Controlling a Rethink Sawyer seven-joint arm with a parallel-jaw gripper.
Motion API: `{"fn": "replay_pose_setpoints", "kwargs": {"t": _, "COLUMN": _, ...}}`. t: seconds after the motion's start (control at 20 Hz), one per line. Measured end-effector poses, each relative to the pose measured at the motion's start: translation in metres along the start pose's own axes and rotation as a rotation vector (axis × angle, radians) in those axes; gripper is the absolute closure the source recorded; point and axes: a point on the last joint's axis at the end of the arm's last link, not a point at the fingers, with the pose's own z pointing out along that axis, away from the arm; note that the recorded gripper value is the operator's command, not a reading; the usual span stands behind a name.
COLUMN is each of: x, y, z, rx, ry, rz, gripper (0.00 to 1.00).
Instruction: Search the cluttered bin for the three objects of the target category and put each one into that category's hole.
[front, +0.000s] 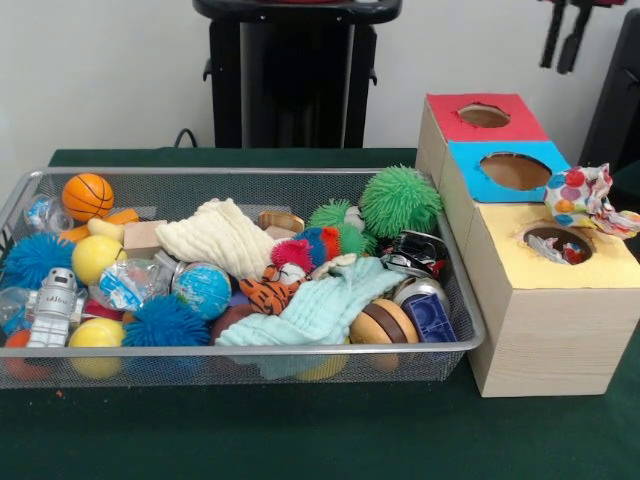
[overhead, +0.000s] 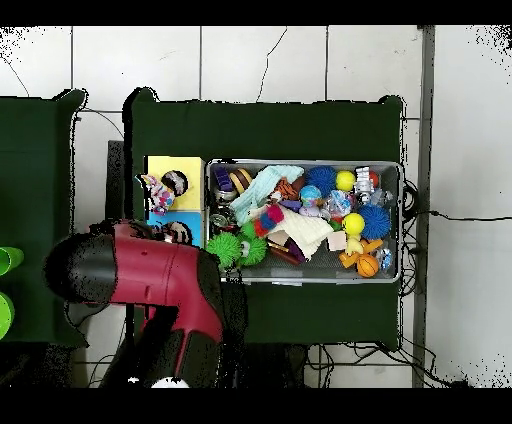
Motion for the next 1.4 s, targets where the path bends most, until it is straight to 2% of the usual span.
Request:
{"fn": "replay_pose_setpoints", "kwargs": {"t": 0.1, "x": 0.003, "y": 0.022, "z": 0.004, "rx": -0.026, "ry": -0.084, "rz": -0.003, "gripper": 1.0}}
{"fn": "replay_pose_setpoints", "kwargs": {"t": 0.25, "x": 0.013, "y": 0.05, "z": 0.013, "rx": -0.047, "ry": -0.137, "rz": -0.005, "gripper": 1.0}}
{"fn": "replay_pose_setpoints", "kwargs": {"t": 0.3, "x": 0.028, "y": 0.068, "z": 0.024, "rx": -0.051, "ry": -0.129, "rz": 0.0, "gripper": 1.0}}
{"fn": "replay_pose_setpoints", "kwargs": {"t": 0.4, "x": 0.038, "y": 0.077, "z": 0.033, "rx": -0.048, "ry": -0.114, "rz": 0.002, "gripper": 1.0}}
{"fn": "replay_pose_setpoints", "kwargs": {"t": 0.5, "x": 0.06, "y": 0.093, "z": 0.054, "rx": -0.034, "ry": -0.08, "rz": 0.006, "gripper": 1.0}}
{"fn": "replay_pose_setpoints", "kwargs": {"t": 0.65, "x": 0.077, "y": 0.101, "z": 0.074, "rx": -0.016, "ry": -0.052, "rz": 0.01, "gripper": 1.0}}
{"fn": "replay_pose_setpoints", "kwargs": {"t": 0.8, "x": 0.103, "y": 0.106, "z": 0.109, "rx": 0.026, "ry": -0.007, "rz": 0.011, "gripper": 1.0}}
{"fn": "replay_pose_setpoints", "kwargs": {"t": 0.95, "x": 0.119, "y": 0.105, "z": 0.133, "rx": 0.062, "ry": 0.021, "rz": 0.006, "gripper": 1.0}}
{"fn": "replay_pose_setpoints", "kwargs": {"t": 1.05, "x": 0.125, "y": 0.101, "z": 0.149, "rx": 0.088, "ry": 0.034, "rz": 0.0, "gripper": 1.0}}
{"fn": "replay_pose_setpoints", "kwargs": {"t": 1.15, "x": 0.124, "y": 0.098, "z": 0.153, "rx": 0.098, "ry": 0.034, "rz": 0.001, "gripper": 1.0}}
{"fn": "replay_pose_setpoints", "kwargs": {"t": 1.2, "x": 0.114, "y": 0.091, "z": 0.156, "rx": 0.115, "ry": 0.028, "rz": 0.008, "gripper": 1.0}}
{"fn": "replay_pose_setpoints", "kwargs": {"t": 1.35, "x": 0.1, "y": 0.086, "z": 0.152, "rx": 0.125, "ry": 0.024, "rz": 0.019, "gripper": 1.0}}
{"fn": "replay_pose_setpoints", "kwargs": {"t": 1.4, "x": 0.089, "y": 0.084, "z": 0.147, "rx": 0.127, "ry": 0.023, "rz": 0.028, "gripper": 1.0}}
